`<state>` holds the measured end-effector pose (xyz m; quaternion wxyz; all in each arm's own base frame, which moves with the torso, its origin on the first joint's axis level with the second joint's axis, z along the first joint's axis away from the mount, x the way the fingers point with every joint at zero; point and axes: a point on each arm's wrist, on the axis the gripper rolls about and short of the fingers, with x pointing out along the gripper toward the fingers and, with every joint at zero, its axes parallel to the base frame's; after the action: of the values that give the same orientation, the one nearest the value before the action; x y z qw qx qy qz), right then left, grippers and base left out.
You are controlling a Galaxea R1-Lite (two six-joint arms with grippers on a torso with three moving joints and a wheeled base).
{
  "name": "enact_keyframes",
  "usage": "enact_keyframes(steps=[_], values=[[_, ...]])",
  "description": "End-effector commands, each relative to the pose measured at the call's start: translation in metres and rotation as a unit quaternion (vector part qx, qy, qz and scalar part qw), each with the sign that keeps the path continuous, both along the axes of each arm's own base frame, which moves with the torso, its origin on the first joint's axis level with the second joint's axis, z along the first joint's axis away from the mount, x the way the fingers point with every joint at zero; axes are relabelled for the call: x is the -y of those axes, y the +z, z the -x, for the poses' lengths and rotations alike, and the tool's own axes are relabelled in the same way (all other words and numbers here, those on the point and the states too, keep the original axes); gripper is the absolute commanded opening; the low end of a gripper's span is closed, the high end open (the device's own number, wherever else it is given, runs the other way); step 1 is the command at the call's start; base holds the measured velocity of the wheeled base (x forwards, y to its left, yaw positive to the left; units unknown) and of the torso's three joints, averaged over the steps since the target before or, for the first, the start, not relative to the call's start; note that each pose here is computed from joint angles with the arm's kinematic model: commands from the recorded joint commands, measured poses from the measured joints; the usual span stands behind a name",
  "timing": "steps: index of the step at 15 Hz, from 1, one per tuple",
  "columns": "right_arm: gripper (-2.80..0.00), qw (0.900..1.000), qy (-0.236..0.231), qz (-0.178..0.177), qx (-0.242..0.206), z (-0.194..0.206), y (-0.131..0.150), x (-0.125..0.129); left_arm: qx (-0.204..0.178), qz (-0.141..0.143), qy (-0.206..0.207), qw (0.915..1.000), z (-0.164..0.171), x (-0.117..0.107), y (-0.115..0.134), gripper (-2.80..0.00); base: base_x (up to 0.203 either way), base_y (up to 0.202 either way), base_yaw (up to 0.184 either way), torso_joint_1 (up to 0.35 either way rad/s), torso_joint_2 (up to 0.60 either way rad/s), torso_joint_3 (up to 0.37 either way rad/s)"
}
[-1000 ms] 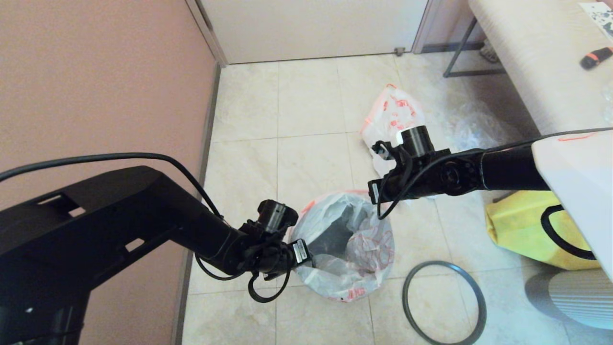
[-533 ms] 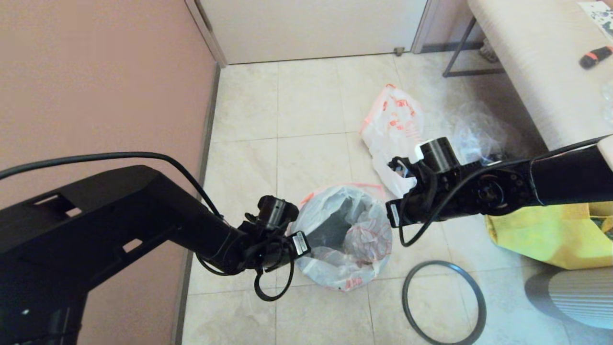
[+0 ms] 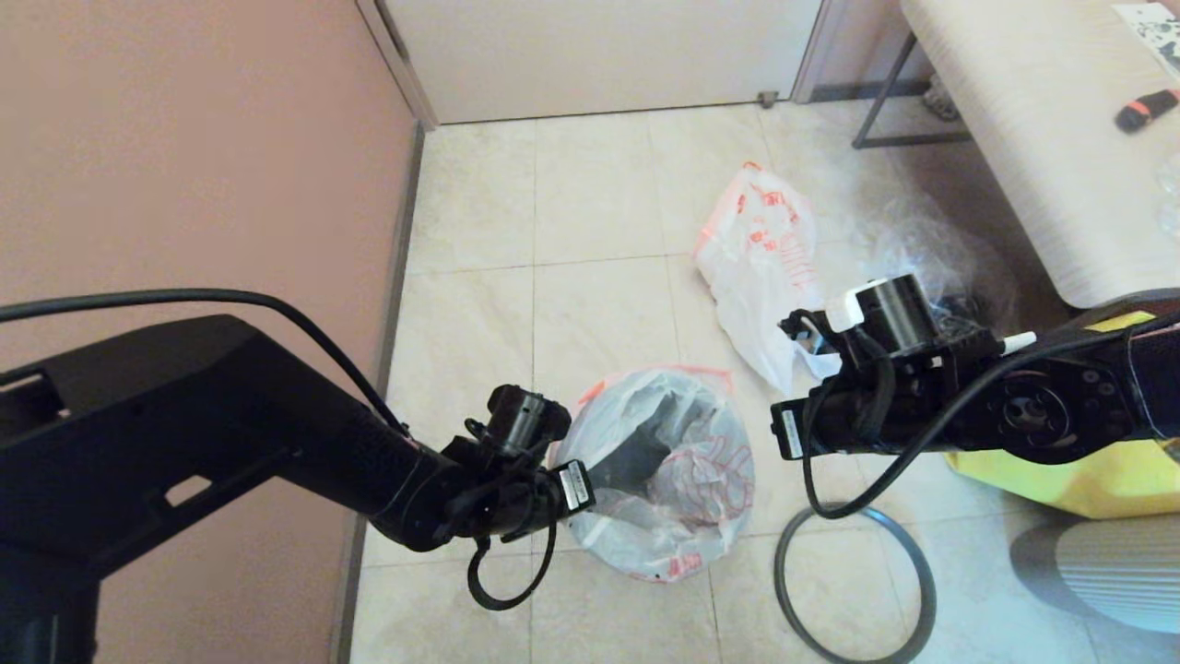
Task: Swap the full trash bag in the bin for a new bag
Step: Put the new garbage bag on the trash can
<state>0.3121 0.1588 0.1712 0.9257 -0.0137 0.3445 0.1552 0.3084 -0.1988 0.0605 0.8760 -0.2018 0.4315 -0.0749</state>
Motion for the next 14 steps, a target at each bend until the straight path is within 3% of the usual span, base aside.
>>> enact_keyframes(steps=[1,5,8,10,14], values=[[-2.8,1.0,0.002,-0.001,0.0,0.004,0.001,-0.001,-0.008,-0.005,0.003,1.0,-0.002,0.001,-0.009,0.0,0.0,0.0,0.0,0.0,0.0,0.0],[-2.8,1.0,0.002,0.001,0.005,0.004,0.002,-0.003,-0.013,-0.009,0.017,0.9997,-0.02,-0.001,-0.024,0.0,0.0,0.0,0.0,0.0,0.0,0.0],[-2.8,1.0,-0.004,0.005,0.012,0.01,0.008,-0.001,-0.007,-0.002,0.008,0.9999,-0.007,-0.004,-0.006,0.0,0.0,0.0,0.0,0.0,0.0,0.0],[-2.8,1.0,-0.011,0.027,-0.008,0.015,0.002,0.0,-0.037,-0.022,-0.006,0.9991,0.011,-0.002,-0.007,0.0,0.0,0.0,0.0,0.0,0.0,0.0],[-2.8,0.998,-0.016,0.052,-0.022,0.023,-0.009,-0.003,-0.06,-0.04,0.003,0.9974,0.023,-0.02,0.018,0.0,0.0,0.0,0.0,0.0,0.0,0.0]])
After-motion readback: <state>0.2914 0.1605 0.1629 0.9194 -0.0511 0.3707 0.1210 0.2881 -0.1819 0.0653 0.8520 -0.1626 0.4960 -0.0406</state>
